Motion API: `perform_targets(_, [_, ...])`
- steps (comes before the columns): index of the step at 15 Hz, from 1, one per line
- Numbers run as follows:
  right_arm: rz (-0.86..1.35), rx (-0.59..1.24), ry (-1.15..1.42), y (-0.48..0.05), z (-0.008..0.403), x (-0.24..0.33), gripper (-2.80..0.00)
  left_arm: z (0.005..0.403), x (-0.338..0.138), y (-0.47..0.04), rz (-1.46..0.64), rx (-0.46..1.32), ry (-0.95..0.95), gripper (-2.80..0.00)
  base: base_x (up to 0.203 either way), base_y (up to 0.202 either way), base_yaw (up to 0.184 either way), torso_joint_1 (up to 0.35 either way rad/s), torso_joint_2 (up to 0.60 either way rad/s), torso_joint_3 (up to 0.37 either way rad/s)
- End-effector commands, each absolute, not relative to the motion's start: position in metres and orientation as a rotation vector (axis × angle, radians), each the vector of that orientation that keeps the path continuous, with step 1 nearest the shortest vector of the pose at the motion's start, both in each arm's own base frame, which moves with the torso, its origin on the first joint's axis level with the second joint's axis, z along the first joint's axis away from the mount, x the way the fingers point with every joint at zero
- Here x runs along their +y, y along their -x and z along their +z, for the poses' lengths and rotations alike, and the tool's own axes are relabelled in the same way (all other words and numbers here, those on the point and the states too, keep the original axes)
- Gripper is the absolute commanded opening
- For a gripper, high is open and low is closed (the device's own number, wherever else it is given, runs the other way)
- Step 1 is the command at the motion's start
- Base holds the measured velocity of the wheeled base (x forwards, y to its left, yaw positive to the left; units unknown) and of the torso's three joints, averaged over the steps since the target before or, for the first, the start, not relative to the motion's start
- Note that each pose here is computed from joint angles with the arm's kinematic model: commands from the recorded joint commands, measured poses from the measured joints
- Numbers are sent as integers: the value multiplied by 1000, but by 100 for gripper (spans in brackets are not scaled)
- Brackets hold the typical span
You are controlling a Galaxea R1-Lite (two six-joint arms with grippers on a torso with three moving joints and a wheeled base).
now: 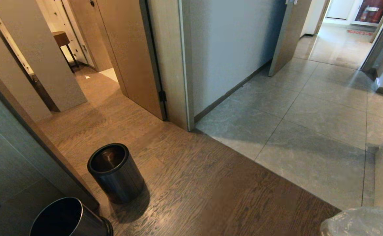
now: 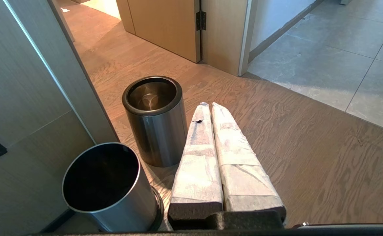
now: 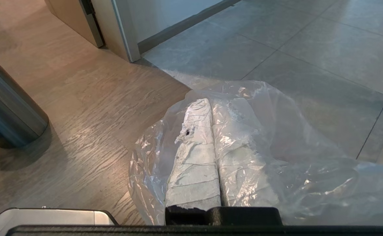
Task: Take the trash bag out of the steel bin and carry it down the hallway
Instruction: Put the trash bag at the door
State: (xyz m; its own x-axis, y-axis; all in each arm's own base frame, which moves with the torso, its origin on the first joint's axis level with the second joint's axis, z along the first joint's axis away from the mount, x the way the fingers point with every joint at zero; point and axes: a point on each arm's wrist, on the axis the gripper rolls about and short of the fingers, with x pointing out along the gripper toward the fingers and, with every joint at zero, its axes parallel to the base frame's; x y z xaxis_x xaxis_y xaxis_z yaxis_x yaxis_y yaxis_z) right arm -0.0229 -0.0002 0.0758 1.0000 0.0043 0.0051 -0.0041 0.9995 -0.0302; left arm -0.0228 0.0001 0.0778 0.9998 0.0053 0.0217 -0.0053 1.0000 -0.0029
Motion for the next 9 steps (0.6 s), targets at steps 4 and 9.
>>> perform_targets(4, [5, -5, 31, 23, 76, 0, -280, 74, 0, 22, 6, -11, 3, -280, 0, 0, 0, 0, 0, 0])
perform_targets(9, [5, -5, 31, 23, 76, 0, -280, 74, 0, 22, 6, -11, 3, -280, 0, 0, 0, 0, 0, 0])
